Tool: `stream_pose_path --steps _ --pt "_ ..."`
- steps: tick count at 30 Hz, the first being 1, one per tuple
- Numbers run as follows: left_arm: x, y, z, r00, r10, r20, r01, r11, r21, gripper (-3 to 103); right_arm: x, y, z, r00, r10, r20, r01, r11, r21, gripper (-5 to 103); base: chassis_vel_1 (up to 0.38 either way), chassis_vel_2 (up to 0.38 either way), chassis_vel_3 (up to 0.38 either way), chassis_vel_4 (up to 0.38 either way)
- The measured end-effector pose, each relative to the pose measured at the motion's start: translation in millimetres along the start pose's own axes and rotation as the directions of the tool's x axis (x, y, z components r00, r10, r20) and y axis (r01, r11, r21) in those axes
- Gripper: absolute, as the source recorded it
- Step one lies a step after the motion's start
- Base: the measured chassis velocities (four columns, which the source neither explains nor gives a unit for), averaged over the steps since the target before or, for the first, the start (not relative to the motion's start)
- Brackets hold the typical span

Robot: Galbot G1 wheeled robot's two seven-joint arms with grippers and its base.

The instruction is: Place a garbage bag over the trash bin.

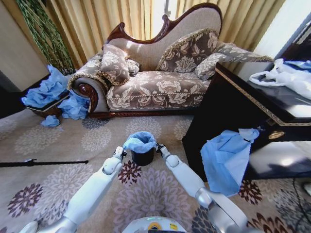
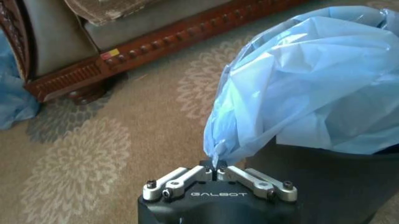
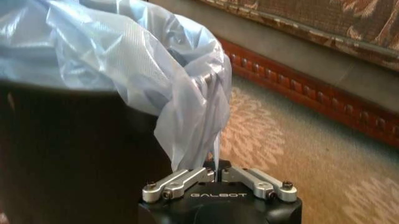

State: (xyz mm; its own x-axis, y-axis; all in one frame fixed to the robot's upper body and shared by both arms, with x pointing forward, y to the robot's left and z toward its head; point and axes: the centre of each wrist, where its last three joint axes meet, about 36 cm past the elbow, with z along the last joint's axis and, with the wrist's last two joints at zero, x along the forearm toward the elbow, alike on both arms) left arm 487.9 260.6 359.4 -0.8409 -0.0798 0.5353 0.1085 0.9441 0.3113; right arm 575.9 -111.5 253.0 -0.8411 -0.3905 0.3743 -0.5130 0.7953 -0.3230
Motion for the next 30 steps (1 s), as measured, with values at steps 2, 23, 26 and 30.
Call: stream_pose_path --steps 2,23,26,30 --pt "0 -0.2 1 1.0 0.003 -0.002 -0.003 1.0 -0.002 0 1 0 3 1.0 0.0 -0.005 0.0 1.0 0.001 0 0.0 0.0 0.0 0.0" --pt "-22 -5.9 46 0.996 0.049 -0.079 -0.054 0.997 -0.056 0 -1 12 24 0.999 -0.004 -0.047 0.001 0.999 -0.048 0 0.0 0.0 0.0 0.0" --pt "-25 -6.2 50 0.995 0.056 -0.08 -0.062 0.996 -0.068 0 0 13 27 0.999 -0.005 -0.054 0.002 0.999 -0.046 0 0.0 0.0 0.0 0.0" --pt "-28 -6.6 53 0.995 0.056 -0.085 -0.063 0.995 -0.077 0 1 14 32 0.998 -0.006 -0.067 0.003 0.999 -0.045 0 0.0 0.0 0.0 0.0"
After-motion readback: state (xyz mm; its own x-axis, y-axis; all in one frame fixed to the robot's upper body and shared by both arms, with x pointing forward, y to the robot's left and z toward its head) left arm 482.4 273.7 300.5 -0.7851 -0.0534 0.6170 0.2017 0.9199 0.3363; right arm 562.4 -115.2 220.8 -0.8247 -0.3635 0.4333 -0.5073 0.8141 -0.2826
